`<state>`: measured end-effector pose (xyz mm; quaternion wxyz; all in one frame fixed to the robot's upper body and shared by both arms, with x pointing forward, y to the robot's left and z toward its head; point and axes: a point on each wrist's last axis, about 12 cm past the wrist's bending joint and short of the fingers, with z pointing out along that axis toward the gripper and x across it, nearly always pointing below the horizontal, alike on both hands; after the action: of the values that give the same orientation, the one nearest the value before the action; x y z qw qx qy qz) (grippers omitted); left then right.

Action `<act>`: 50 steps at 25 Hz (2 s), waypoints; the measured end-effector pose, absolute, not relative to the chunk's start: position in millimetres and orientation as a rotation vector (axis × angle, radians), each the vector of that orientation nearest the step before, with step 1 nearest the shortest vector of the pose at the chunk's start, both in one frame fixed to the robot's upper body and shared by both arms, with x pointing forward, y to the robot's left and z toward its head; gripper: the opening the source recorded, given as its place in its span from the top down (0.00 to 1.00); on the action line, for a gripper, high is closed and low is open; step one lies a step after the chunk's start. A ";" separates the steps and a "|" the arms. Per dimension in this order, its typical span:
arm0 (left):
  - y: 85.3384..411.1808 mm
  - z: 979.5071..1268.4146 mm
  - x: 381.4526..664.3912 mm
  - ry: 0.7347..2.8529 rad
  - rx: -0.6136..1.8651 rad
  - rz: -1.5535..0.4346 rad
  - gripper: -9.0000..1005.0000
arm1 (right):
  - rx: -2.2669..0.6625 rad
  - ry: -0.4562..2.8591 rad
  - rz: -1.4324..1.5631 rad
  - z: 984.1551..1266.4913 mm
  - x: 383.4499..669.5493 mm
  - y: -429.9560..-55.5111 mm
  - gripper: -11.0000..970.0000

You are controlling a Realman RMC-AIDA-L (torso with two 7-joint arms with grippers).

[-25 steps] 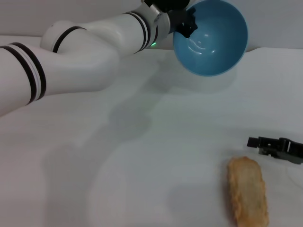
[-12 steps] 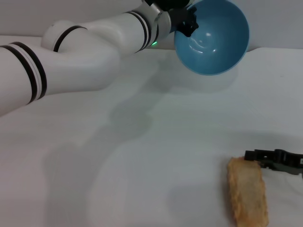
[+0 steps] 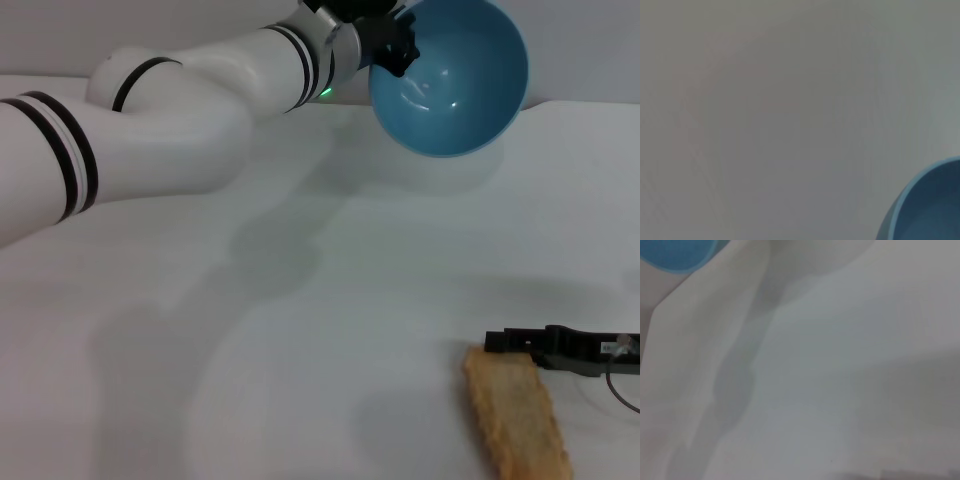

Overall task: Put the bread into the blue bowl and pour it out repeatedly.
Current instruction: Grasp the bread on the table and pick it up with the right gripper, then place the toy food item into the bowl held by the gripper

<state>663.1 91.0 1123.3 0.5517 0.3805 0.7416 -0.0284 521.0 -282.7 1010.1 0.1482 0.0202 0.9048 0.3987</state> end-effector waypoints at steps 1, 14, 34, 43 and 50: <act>91.5 1122.7 663.0 1.757 0.899 -0.067 0.99 | 0.058 2.602 1.147 1010.1 521.0 -282.7 0.30; 95.2 1118.5 661.4 1.773 0.895 -0.065 0.99 | -0.030 2.588 1.104 1014.0 526.3 -282.0 0.56; 90.0 1104.9 651.4 2.057 0.975 -0.118 0.99 | -0.257 1.765 1.028 1124.1 568.9 -318.9 0.75; 70.4 1105.9 634.1 2.164 0.974 -0.283 0.99 | -0.269 1.620 1.082 1121.9 580.6 -286.8 0.80; 70.0 1105.8 633.0 2.161 0.964 -0.296 0.99 | -0.169 1.714 1.107 1096.5 582.6 -274.7 0.84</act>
<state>633.0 70.0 1105.8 0.3694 0.3755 0.8422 -0.1152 582.6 -274.7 1096.5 0.5202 -0.0704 0.7149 0.4618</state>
